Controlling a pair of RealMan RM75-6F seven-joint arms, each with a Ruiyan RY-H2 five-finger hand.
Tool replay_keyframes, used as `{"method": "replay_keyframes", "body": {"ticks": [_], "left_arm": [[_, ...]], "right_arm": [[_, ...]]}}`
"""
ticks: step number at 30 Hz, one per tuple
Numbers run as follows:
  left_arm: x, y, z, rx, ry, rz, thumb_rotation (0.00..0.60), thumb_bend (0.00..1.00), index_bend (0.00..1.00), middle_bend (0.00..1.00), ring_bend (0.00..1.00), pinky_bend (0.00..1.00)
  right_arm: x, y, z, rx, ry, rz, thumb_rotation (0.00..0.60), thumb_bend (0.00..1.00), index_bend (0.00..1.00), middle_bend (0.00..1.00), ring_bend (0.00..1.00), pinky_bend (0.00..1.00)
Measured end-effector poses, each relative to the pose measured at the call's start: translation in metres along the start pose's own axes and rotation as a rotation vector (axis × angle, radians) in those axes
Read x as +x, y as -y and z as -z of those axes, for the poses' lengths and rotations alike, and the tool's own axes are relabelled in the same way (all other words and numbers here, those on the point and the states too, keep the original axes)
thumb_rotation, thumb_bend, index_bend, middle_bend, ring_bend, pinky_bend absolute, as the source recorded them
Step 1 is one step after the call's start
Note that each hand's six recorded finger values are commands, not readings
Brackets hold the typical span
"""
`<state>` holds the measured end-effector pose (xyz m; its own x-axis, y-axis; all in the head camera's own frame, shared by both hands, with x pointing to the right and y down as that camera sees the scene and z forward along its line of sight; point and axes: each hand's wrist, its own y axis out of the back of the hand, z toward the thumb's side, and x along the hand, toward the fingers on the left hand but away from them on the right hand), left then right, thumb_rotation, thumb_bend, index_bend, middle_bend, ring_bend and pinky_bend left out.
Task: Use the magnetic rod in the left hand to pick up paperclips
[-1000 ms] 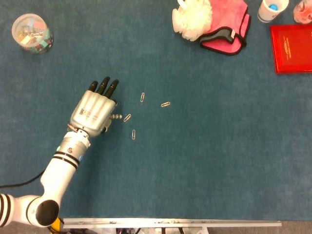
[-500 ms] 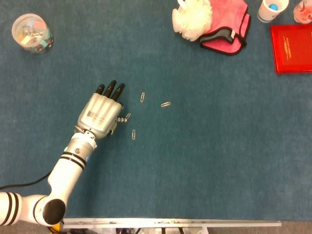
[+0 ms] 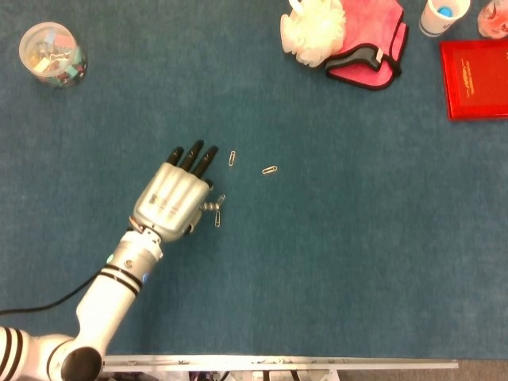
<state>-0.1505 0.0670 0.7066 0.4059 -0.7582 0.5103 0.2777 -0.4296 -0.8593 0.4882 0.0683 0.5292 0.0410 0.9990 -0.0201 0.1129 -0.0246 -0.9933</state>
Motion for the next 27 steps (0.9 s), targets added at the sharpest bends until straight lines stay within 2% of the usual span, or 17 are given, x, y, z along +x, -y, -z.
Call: {"method": "replay_keyframes", "body": {"ticks": [7, 20, 27], "left_arm": [[-0.011, 0.007, -0.009, -0.006, 0.026, 0.018, 0.600, 0.36, 0.56, 0.09, 0.03, 0.16], [-0.004, 0.021, -0.009, -0.024, 0.021, 0.050, 0.600, 0.35, 0.55, 0.09, 0.03, 0.16], [-0.002, 0.019, -0.008, -0.029, 0.017, 0.041, 0.600, 0.36, 0.55, 0.09, 0.03, 0.16]], "right_arm": [[0.001, -0.002, 0.000, -0.001, -0.001, 0.005, 0.600, 0.20, 0.21, 0.18, 0.12, 0.33], [0.001, -0.003, 0.000, -0.002, 0.003, 0.007, 0.600, 0.20, 0.21, 0.18, 0.12, 0.33], [0.001, -0.003, 0.000, -0.004, 0.004, 0.006, 0.600, 0.20, 0.21, 0.18, 0.12, 0.33]]}}
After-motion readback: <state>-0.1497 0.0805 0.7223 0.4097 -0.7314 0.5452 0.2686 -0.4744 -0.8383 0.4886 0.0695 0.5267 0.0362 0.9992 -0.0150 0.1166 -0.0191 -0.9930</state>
